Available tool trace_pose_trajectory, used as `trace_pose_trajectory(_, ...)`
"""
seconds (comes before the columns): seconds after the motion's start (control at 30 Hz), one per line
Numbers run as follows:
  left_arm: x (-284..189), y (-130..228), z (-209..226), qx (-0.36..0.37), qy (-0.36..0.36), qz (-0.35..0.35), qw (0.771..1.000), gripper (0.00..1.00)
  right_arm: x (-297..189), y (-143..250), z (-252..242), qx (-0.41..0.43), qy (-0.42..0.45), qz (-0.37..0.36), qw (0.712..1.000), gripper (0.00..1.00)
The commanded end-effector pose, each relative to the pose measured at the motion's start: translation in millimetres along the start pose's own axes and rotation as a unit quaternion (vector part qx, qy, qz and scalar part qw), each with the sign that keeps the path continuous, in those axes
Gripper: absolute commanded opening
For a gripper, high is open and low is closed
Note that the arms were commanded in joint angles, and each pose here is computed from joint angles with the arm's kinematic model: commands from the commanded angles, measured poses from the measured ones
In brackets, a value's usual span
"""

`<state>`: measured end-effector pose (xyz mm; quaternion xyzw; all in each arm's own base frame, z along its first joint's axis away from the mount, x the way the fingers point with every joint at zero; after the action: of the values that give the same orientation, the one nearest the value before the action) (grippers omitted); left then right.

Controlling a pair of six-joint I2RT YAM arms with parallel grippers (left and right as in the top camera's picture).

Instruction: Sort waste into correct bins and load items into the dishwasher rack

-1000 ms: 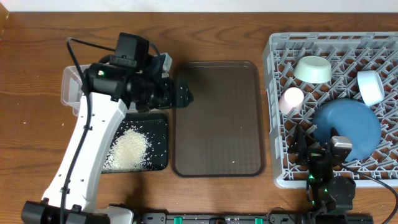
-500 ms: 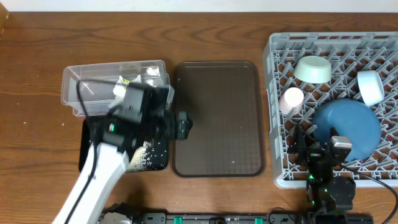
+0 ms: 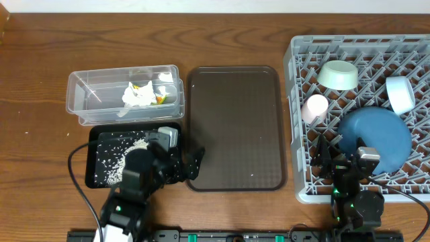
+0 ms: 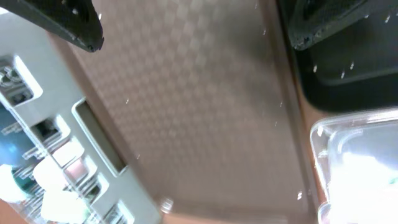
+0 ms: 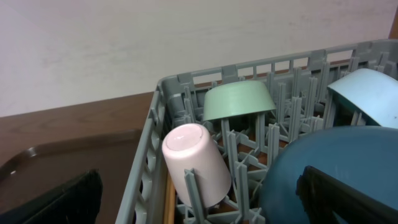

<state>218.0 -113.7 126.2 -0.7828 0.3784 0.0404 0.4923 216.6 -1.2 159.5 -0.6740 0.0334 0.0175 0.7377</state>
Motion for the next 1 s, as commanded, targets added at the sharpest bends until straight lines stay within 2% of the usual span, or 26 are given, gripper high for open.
trace_pose_trajectory(0.0, -2, 2, 0, -0.005, 0.015, -0.033, 0.999, 0.98, 0, 0, -1, -0.005, 0.003, -0.001, 1.0, 0.99)
trace_pose_trajectory(0.13, -5, 5, 1, -0.001, 0.03, -0.062, 0.998, 0.98, 0, 0, -1, -0.005, 0.003, -0.001, 1.0, 0.99)
trace_pose_trajectory(0.43, -7, 18, 11, 0.0, 0.019, -0.074, 0.997, 0.98, 0, 0, -1, -0.005, 0.003, -0.001, 1.0, 0.99)
trace_pose_trajectory(0.63, -14, 5, 15, 0.006, 0.0, -0.113, 0.994, 0.98, 0, 0, -1, -0.005, 0.003, -0.001, 1.0, 0.99)
trace_pose_trajectory(0.8, -25, -8, 33, -0.005, -0.049, -0.156, 0.986, 0.98, 0, 0, -1, -0.005, 0.003, -0.001, 1.0, 0.99)
trace_pose_trajectory(0.97, -39, -12, 62, -0.028, -0.128, -0.185, 0.974, 0.98, 0, 0, -1, -0.005, 0.003, -0.001, 1.0, 0.99)
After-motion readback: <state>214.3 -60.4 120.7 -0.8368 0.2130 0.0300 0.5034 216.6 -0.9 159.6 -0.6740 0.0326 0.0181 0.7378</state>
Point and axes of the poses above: each gripper's point midway between its finger pads, its own x axis out along the fingers, its own z axis along the line the jaws close on, y = z × x, the point moved 3 cm from there along -x, back along the fingers, and after that the axes turned 6 degrees about -x, right-handed, at the moved point
